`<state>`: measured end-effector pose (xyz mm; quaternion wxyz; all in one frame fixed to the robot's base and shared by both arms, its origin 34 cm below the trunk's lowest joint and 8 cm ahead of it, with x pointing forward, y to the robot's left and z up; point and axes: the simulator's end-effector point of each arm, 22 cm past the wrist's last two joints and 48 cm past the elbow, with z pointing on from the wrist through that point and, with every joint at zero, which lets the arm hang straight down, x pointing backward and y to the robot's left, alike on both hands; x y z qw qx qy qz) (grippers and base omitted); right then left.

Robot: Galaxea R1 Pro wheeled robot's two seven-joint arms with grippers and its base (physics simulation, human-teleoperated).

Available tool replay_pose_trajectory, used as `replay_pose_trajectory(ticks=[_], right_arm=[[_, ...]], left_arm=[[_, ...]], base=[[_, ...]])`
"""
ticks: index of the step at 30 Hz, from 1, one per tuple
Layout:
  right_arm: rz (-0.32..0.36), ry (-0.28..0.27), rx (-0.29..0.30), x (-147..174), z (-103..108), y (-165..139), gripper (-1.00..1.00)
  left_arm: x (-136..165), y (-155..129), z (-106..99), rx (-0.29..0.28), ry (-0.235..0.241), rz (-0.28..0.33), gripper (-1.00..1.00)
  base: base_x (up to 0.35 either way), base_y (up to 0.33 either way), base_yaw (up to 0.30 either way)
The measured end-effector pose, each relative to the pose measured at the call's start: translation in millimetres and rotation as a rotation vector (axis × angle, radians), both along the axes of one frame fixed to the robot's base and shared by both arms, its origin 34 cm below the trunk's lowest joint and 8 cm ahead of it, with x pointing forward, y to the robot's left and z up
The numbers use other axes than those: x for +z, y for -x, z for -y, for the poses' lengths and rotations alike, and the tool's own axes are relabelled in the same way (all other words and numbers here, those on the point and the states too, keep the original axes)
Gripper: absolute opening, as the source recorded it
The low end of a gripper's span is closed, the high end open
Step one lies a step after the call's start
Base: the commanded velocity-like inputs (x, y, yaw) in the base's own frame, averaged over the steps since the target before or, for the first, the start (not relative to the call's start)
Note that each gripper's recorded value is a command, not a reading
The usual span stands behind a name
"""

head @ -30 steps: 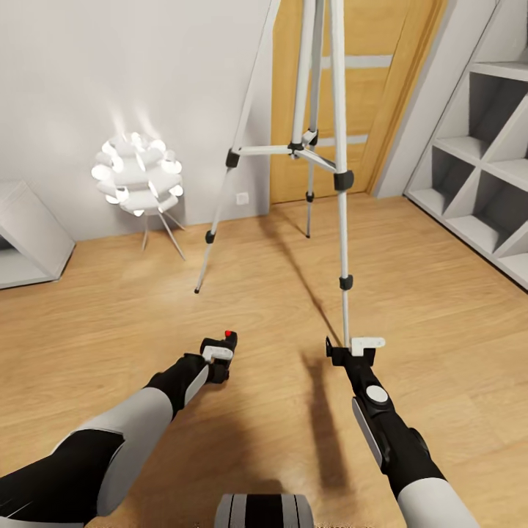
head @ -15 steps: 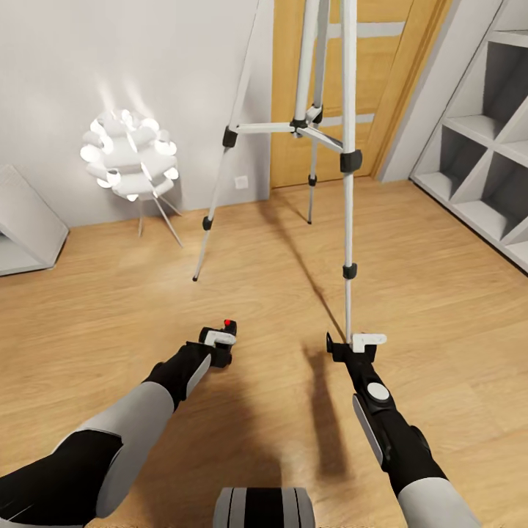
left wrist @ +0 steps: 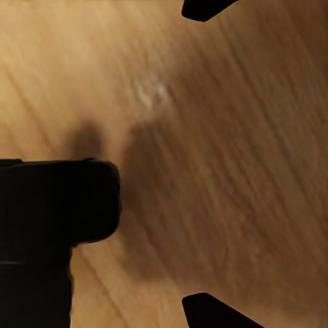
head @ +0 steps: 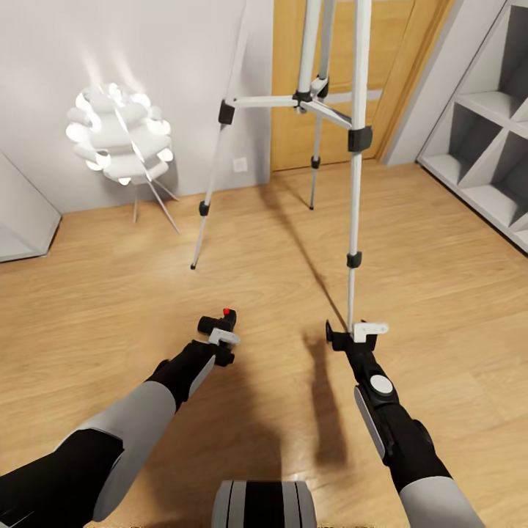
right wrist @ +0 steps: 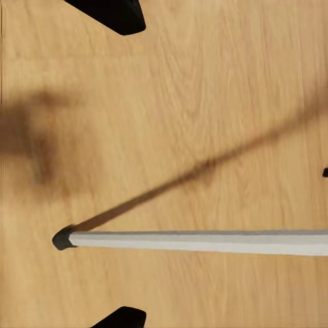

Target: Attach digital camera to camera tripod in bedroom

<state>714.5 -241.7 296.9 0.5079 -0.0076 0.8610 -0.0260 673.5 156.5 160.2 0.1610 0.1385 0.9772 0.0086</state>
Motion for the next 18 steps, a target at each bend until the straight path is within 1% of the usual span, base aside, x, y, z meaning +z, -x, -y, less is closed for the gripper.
replay_pose_trajectory(ticks=[10, 15, 18], right_arm=[[-0.035, -0.007, 0.010, -24.3, -2.6, 7.1, 1.00], [-0.051, -0.007, 0.010, -35.4, -2.4, 10.5, 1.00], [-0.058, -0.007, 0.010, -41.2, -2.3, 12.1, 1.00]], left_arm=[[-24.3, 13.1, -0.9, -0.002, -0.004, -0.038, 1.00], [-23.1, -0.9, 4.7, -0.002, 0.011, -0.005, 1.00], [-27.2, -1.0, 6.2, -0.002, 0.014, -0.008, 1.00]], base=[[0.000, 0.000, 0.000], [0.000, 0.000, 0.000], [0.000, 0.000, 0.000]])
